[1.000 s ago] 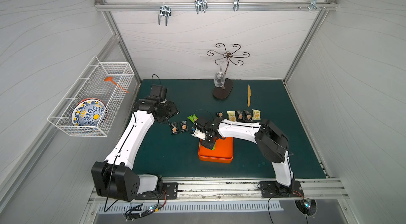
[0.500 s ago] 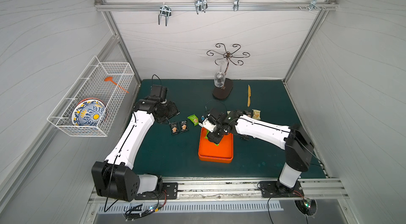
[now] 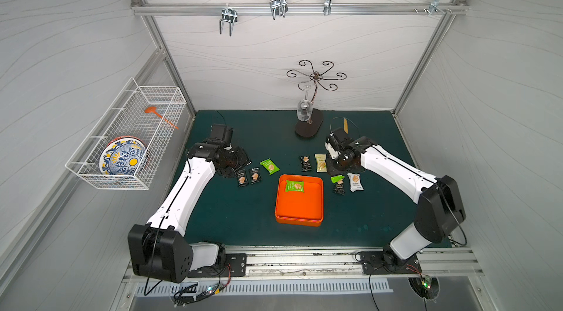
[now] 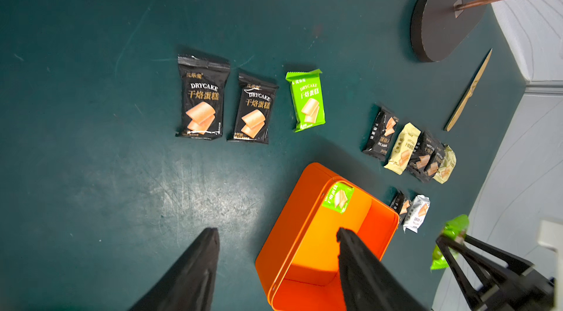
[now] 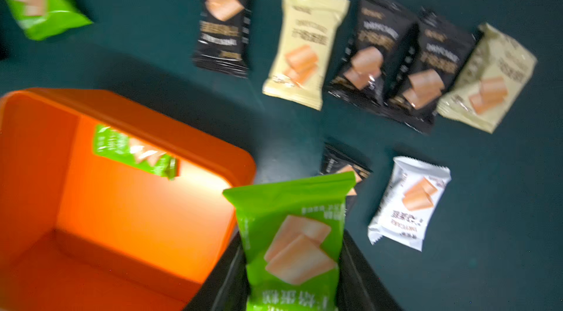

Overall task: Take the cookies out of the storage box
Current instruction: Place the cookie at the center of the board.

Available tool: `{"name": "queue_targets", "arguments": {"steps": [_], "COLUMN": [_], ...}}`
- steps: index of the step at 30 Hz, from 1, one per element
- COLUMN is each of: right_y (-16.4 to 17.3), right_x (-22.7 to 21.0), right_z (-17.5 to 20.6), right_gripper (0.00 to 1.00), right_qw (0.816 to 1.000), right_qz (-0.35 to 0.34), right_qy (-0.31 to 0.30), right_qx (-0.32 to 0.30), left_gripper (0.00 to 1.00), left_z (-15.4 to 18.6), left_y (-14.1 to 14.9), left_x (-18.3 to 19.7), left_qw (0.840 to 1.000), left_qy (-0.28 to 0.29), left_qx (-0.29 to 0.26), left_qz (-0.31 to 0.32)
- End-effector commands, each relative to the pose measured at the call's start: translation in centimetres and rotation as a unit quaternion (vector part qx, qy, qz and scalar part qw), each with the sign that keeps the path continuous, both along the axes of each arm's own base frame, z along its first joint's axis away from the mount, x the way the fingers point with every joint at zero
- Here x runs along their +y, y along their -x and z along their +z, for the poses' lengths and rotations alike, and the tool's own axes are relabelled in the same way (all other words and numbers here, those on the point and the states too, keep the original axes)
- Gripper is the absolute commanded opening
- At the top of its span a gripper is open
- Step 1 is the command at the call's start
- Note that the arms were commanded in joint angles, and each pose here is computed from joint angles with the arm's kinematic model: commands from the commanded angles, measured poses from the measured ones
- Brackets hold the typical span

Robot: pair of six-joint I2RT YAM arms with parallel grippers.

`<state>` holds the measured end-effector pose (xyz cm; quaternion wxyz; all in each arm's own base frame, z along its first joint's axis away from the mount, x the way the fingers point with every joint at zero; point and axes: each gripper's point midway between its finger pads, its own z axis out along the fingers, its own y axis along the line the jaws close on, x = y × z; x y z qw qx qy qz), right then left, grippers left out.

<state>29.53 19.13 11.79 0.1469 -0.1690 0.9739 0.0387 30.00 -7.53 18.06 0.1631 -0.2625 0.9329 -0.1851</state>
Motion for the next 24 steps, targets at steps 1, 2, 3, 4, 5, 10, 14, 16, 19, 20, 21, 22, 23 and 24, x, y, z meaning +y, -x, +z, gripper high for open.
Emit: {"name": "queue_targets", "arguments": {"steps": [1, 2, 3, 4, 5, 10, 14, 16, 19, 20, 21, 22, 23, 24], "right_y": [0.1, 0.0, 0.0, -0.2, -0.2, -0.5, -0.8, -1.0, -1.1, -1.1, -1.2, -1.2, -1.3, -1.3], "right_x": [-1.3, -1.3, -1.2, -1.1, -0.9, 0.2, 1.2, 1.8, 2.2, 2.3, 2.5, 2.6, 2.8, 2.8], "right_z": [-1.6, -2.3, -3.0, -3.5, -4.1, -6.3, -7.3, -7.5, -8.0, -8.2, -8.4, -8.6, -8.8, -9.0], "right_gripper": [0.36, 0.36, 0.36, 0.36, 0.36, 0.37, 0.37, 0.37, 0.38, 0.38, 0.38, 0.38, 0.38, 0.38], "right_qw": [0.999, 0.998, 0.998, 0.998, 0.998, 0.998, 0.998, 0.998, 0.998, 0.998, 0.997, 0.997, 0.997, 0.997], "right_qz": [-0.042, -0.046, -0.051, -0.055, -0.054, -0.050, -0.043, -0.037, -0.041, -0.042, -0.044, -0.045, -0.047, -0.048], "right_qy": [0.027, 0.028, 0.028, 0.027, 0.024, 0.009, 0.011, 0.013, 0.016, 0.014, 0.011, 0.009, 0.006, 0.006], "right_qx": [0.010, 0.015, 0.023, 0.025, 0.027, 0.043, 0.051, 0.047, 0.052, 0.055, 0.056, 0.058, 0.059, 0.061], "left_gripper": [0.65, 0.65, 0.65, 0.65, 0.65, 0.65, 0.65, 0.65, 0.65, 0.65, 0.65, 0.65, 0.65, 0.65], "left_z": [1.2, 1.1, 1.1, 1.1, 1.1, 0.8, 0.6, 0.5, 0.6, 0.7, 0.7, 0.6, 0.6, 0.6], "left_y": [-0.5, -0.4, -0.3, -0.2, 0.0, 0.5, 0.7, 0.8, 0.8, 0.8, 0.9, 0.9, 0.9, 1.0], "left_x": [-0.4, -0.4, -0.3, -0.3, -0.3, 0.0, 0.0, 0.0, 0.1, 0.1, 0.2, 0.2, 0.2, 0.2], "left_qw": [0.999, 0.999, 0.999, 0.999, 1.000, 1.000, 1.000, 1.000, 1.000, 1.000, 1.000, 1.000, 1.000, 1.000], "left_qy": [0.019, 0.019, 0.018, 0.018, 0.017, 0.012, 0.011, 0.012, 0.010, 0.009, 0.007, 0.005, 0.005, 0.005], "left_qx": [-0.028, -0.026, -0.026, -0.026, -0.024, -0.020, -0.018, -0.017, -0.018, -0.019, -0.019, -0.018, -0.017, -0.016], "left_qz": [0.002, 0.002, 0.003, 0.003, 0.003, 0.004, 0.005, 0.005, 0.006, 0.005, 0.006, 0.006, 0.005, 0.005]}}
